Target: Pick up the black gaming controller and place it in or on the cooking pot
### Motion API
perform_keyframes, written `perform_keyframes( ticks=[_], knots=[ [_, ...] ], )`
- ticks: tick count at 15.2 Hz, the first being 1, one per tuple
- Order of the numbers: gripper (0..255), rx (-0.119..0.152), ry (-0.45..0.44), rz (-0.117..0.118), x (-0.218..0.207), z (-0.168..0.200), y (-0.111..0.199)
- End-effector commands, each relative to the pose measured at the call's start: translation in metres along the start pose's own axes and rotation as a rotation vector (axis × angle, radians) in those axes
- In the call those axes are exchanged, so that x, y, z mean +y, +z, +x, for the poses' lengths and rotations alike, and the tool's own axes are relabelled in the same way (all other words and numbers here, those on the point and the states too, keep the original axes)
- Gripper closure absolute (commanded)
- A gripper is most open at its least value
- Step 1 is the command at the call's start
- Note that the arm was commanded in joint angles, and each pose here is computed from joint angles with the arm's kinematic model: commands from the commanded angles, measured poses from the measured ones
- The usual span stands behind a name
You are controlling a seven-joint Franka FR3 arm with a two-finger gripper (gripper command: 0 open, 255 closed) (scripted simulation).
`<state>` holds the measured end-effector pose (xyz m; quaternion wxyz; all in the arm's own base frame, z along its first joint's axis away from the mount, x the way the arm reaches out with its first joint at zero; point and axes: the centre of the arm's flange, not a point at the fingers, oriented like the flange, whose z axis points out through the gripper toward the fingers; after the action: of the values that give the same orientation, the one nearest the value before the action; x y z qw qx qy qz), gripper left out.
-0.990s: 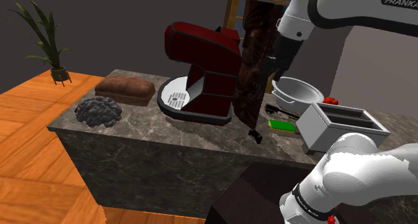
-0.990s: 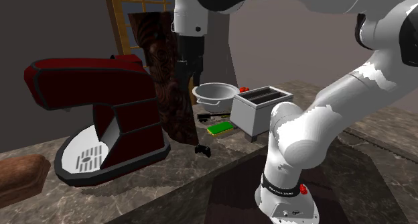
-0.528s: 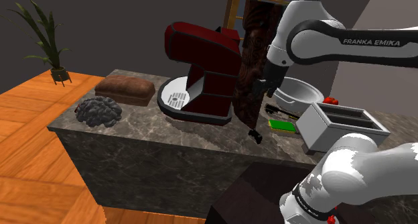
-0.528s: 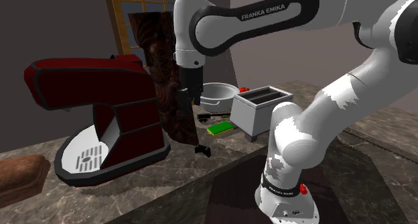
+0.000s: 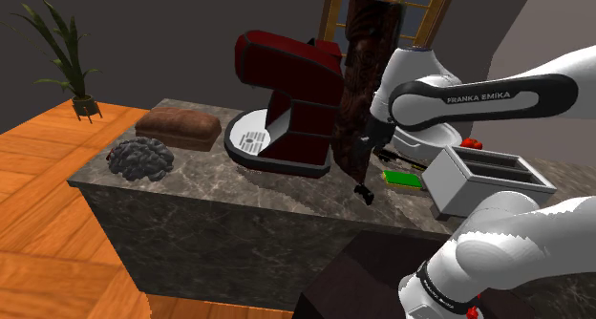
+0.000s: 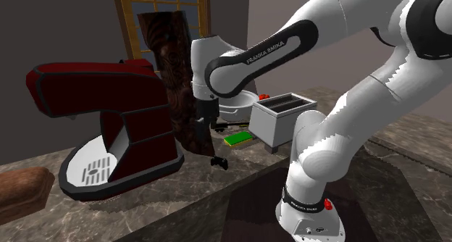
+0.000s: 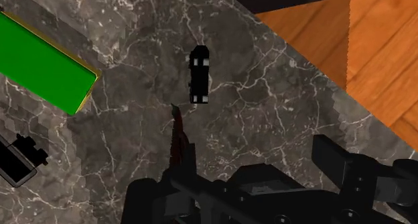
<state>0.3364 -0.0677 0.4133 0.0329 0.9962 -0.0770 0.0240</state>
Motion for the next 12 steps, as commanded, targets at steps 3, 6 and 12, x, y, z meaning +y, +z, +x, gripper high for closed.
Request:
perform_keyframes(
  ticks=[3, 6, 12],
  knots=[
    [0, -0.051, 0.017, -0.021, 0.009, -0.004, 0.061],
    [0, -0.059, 0.028, -0.037, 0.018, -0.003, 0.099],
    [0, -0.065, 0.038, -0.052, 0.028, -0.004, 0.148]
  ],
)
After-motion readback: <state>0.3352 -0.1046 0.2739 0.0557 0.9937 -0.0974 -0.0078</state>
